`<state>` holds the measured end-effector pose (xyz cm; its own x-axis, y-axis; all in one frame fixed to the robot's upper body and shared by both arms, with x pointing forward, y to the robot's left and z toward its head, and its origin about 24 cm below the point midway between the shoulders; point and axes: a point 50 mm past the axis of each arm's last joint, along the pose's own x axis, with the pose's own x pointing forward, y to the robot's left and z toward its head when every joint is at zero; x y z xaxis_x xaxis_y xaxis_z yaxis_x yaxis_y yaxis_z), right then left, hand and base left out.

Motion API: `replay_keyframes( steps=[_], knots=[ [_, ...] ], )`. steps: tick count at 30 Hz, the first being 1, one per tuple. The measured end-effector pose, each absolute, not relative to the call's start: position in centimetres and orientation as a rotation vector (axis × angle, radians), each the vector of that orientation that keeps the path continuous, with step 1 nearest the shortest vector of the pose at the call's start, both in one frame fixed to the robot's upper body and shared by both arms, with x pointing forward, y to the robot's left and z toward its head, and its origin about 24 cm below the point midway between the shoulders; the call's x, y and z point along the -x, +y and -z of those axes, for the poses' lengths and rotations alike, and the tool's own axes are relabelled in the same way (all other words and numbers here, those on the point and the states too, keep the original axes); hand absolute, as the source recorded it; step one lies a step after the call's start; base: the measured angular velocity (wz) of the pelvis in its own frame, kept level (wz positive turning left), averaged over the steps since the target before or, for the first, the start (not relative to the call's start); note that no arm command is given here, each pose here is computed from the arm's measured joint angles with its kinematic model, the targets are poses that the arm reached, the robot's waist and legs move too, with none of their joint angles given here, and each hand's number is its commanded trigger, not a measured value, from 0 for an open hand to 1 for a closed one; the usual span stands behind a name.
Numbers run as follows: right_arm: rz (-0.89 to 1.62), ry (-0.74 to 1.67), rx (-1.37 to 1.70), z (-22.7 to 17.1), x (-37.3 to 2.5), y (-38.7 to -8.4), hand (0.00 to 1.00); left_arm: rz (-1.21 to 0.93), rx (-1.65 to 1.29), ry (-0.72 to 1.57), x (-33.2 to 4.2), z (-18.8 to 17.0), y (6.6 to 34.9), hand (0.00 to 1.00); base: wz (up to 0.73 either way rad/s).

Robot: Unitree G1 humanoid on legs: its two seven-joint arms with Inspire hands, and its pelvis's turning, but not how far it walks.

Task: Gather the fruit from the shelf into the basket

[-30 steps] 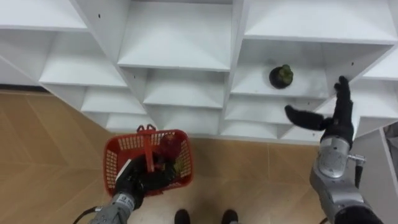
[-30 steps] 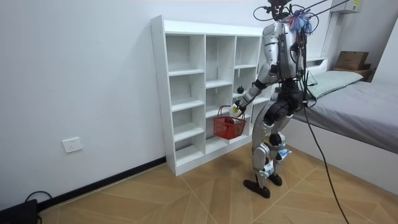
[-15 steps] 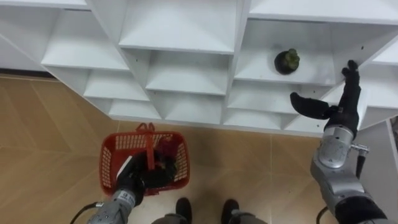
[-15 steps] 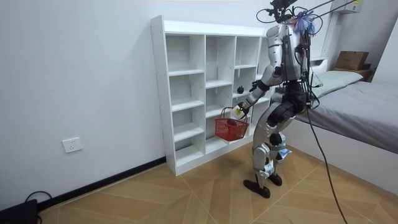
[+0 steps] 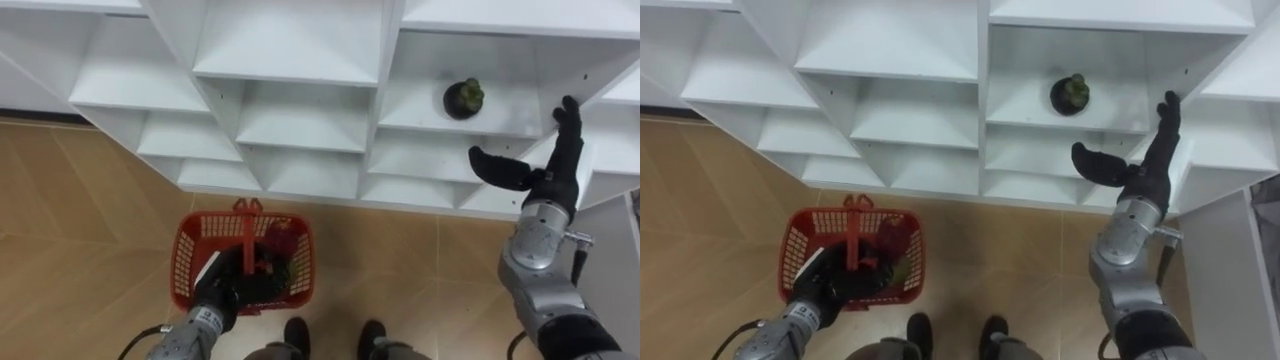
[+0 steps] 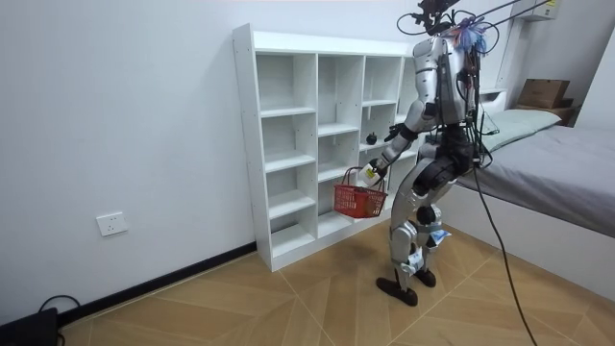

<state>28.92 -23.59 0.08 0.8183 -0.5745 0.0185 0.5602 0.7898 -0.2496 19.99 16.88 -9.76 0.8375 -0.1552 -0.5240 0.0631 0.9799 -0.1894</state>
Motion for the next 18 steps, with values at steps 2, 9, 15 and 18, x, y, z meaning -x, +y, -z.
replay_keyframes(
  steps=[2,9,15,18],
  knots=[
    [0.616,0.058,0.250,-0.1,-28.9,-23.6,0.00,0.115,0.167,0.569,-20.0,9.8,16.9,1.00,0.00],
    [0.615,0.057,0.247,-0.1,-29.0,-23.5,0.00,0.114,0.178,0.562,-20.2,9.7,16.7,1.00,0.00],
    [0.616,0.055,0.231,-0.1,-29.0,-22.9,0.00,0.130,0.185,0.560,-20.3,9.6,16.0,1.00,-0.01],
    [0.614,0.045,0.202,-0.3,-29.2,-22.4,0.00,0.141,0.197,0.560,-20.3,9.7,15.4,1.00,-0.06]
  ],
)
